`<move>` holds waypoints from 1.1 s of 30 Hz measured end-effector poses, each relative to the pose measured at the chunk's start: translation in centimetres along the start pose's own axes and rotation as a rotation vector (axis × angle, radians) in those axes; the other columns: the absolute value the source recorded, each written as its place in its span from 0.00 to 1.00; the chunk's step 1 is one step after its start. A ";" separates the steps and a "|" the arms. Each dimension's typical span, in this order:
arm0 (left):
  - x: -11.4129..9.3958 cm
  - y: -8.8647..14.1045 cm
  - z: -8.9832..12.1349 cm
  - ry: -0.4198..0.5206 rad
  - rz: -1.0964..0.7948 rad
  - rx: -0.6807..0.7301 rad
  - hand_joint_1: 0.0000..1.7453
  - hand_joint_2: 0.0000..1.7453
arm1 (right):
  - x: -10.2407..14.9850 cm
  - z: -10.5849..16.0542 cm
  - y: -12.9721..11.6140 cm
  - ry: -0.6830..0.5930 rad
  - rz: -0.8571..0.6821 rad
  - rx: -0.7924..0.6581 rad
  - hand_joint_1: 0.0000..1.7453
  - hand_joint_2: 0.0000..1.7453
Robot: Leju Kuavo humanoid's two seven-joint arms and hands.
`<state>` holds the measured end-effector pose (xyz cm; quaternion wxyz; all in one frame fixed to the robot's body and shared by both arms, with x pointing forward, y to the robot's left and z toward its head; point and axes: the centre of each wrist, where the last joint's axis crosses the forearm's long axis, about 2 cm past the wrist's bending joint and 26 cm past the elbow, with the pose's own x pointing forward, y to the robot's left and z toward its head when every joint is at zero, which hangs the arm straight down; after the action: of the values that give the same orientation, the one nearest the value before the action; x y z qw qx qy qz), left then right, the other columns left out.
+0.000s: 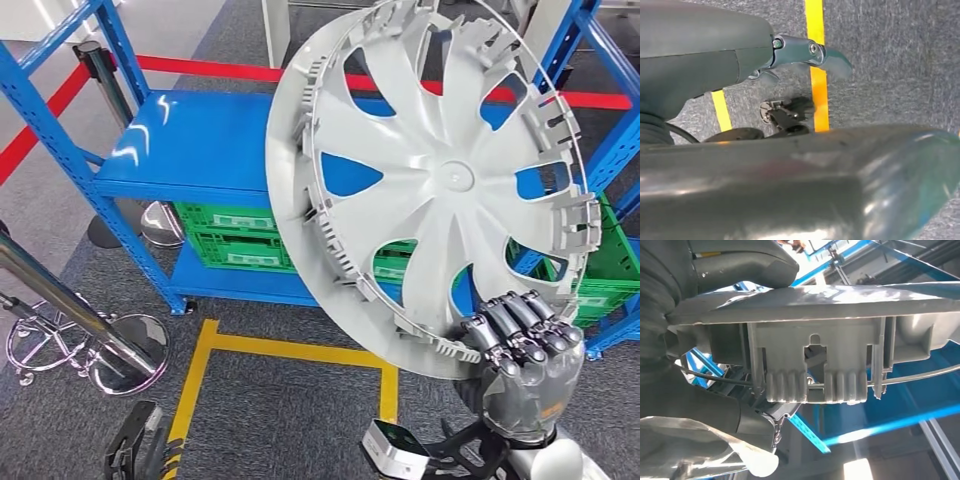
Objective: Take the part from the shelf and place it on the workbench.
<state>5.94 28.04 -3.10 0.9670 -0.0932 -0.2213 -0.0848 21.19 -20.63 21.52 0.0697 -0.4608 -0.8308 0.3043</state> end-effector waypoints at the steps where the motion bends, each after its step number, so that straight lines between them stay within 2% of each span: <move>1: -0.1 0.0 0.0 0.004 -0.003 -0.003 0.00 0.00 | 0.0 0.0 -0.1 0.000 0.000 -0.003 1.00 1.00; 16: -1.1 -0.2 -1.6 0.025 -0.026 -0.029 0.00 0.00 | -0.3 1.1 -2.2 0.027 0.020 -0.016 1.00 1.00; 22: -1.6 -0.1 -1.8 0.037 -0.041 0.006 0.00 0.00 | -0.4 1.1 -2.3 0.045 0.022 -0.017 1.00 1.00; 33: -1.2 -0.1 -2.1 0.027 -0.080 0.040 0.00 0.00 | -0.4 0.9 -2.2 0.046 0.020 -0.021 1.00 1.00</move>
<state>5.68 27.68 -5.47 0.9675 -0.0638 -0.2133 -0.1201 19.46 -22.22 22.12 0.0809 -0.4769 -0.8274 0.2854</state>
